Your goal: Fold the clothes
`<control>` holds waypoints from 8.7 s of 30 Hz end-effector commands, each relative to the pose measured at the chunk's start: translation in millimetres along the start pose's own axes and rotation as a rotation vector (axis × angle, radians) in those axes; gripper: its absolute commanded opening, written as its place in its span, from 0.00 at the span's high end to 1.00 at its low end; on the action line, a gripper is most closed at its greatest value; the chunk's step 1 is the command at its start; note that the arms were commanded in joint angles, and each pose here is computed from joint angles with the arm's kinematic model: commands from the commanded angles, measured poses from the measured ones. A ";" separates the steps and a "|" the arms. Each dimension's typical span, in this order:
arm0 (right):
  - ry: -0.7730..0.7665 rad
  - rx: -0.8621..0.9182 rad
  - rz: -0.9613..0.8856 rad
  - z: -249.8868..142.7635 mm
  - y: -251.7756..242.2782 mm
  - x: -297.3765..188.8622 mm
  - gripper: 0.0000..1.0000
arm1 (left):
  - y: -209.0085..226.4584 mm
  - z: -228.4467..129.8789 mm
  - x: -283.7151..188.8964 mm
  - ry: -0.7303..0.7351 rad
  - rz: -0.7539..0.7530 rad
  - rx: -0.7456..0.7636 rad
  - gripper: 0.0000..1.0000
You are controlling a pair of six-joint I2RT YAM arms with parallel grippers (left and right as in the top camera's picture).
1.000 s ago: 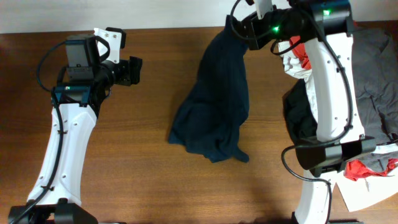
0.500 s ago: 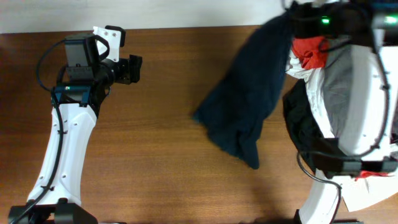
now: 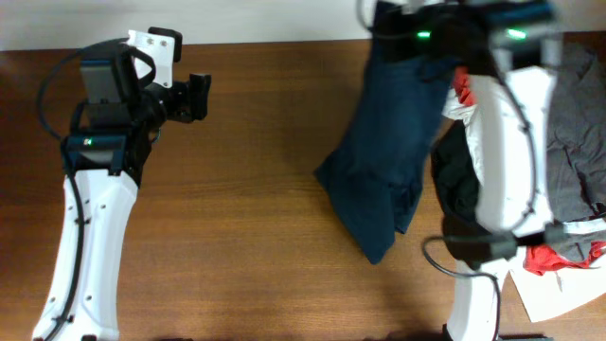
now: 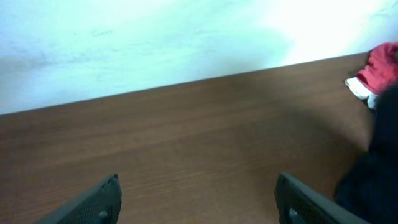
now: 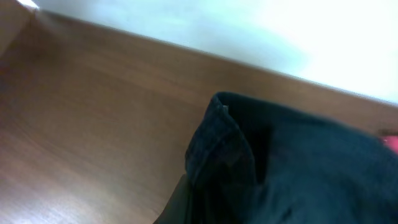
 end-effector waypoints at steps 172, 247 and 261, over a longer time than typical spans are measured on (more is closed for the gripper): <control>0.402 0.351 -0.268 -152.3 -104.6 -13.2 0.14 | -62.1 -4.5 89.1 0.397 -0.330 0.038 0.99; -0.304 -0.148 -0.147 -33.3 -35.7 -139.4 0.96 | -35.1 148.5 -95.5 -0.207 -0.045 0.175 0.98; -0.262 -0.174 -0.247 -56.2 -17.4 -208.4 0.96 | -48.4 137.9 -144.2 -0.202 -0.110 0.175 0.95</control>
Point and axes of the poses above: each gripper's point midway between its finger pads, its own x axis out along the fingers, its own y axis along the line the jaws close on, z = x × y, the point moved 9 cm from there along -x, back along the fingers, and after that the axes turned 14 degrees about x, right-handed, at the moved point
